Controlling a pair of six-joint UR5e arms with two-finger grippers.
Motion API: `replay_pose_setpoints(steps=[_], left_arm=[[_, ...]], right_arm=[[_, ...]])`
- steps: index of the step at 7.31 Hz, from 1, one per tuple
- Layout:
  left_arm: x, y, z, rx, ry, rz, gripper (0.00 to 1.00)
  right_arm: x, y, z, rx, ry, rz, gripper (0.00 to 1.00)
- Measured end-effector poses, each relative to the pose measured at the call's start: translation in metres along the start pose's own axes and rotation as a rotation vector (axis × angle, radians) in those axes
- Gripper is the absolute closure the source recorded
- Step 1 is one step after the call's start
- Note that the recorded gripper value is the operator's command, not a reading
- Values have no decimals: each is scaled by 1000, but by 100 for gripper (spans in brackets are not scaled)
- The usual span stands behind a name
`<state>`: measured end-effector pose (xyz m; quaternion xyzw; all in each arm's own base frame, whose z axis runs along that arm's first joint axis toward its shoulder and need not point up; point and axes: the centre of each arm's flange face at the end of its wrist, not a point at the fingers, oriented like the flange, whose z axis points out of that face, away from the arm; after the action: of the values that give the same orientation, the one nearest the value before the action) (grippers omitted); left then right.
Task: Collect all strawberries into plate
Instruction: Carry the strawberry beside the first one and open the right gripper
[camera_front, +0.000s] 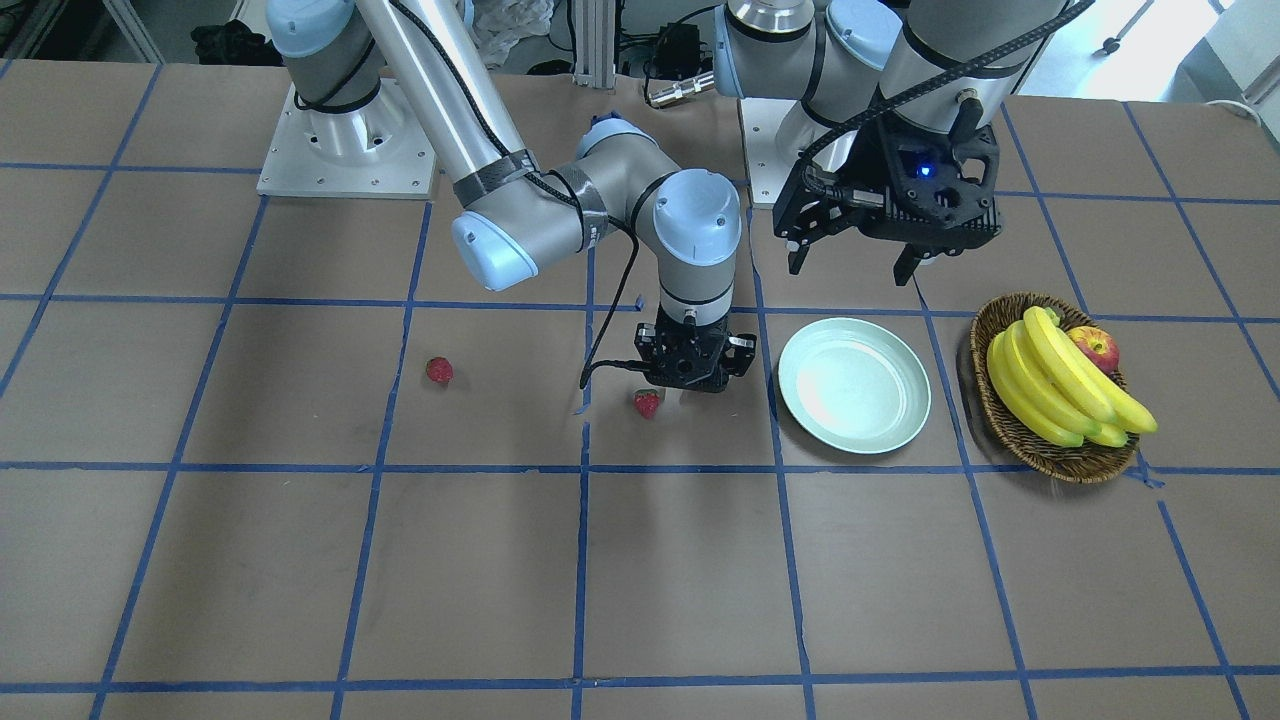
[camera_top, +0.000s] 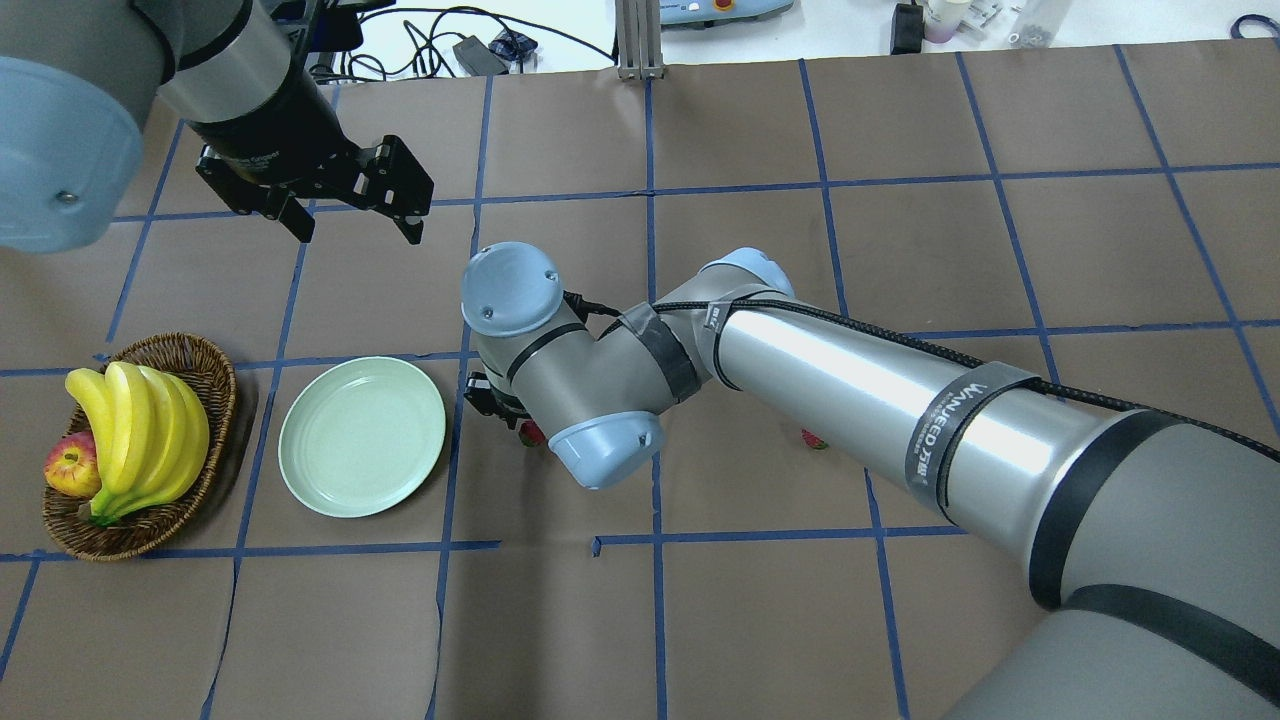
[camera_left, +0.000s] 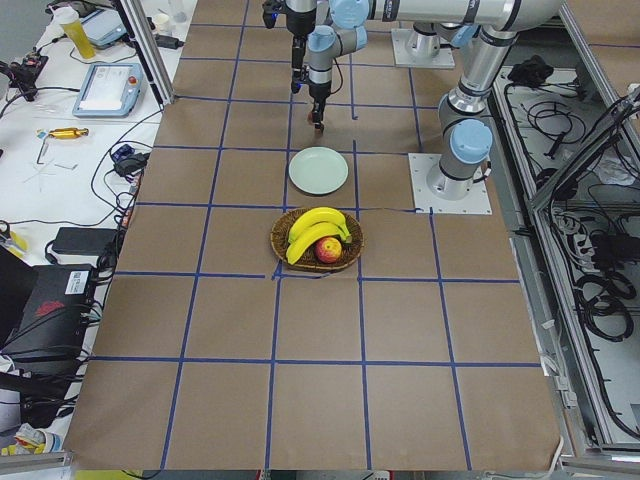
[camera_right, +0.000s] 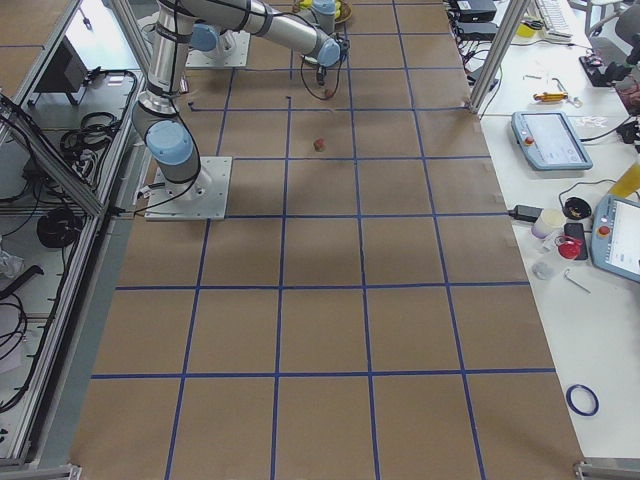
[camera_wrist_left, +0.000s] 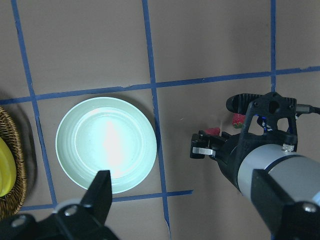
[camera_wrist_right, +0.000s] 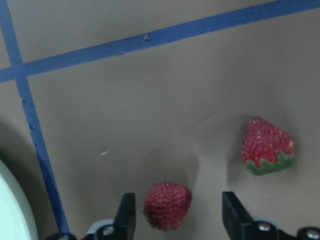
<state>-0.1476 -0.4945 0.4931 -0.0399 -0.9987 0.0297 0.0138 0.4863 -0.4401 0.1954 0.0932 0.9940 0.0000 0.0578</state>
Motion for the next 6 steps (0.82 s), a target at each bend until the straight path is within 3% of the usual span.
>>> replay_pose_setpoints(steps=[3, 6], left_arm=[[0, 0, -1, 2, 0, 2, 0], [0, 0, 0, 1, 0, 5, 0]], right_arm=[[32, -3, -33, 47, 26, -25, 0], [178, -22, -39, 37, 118, -80, 0]])
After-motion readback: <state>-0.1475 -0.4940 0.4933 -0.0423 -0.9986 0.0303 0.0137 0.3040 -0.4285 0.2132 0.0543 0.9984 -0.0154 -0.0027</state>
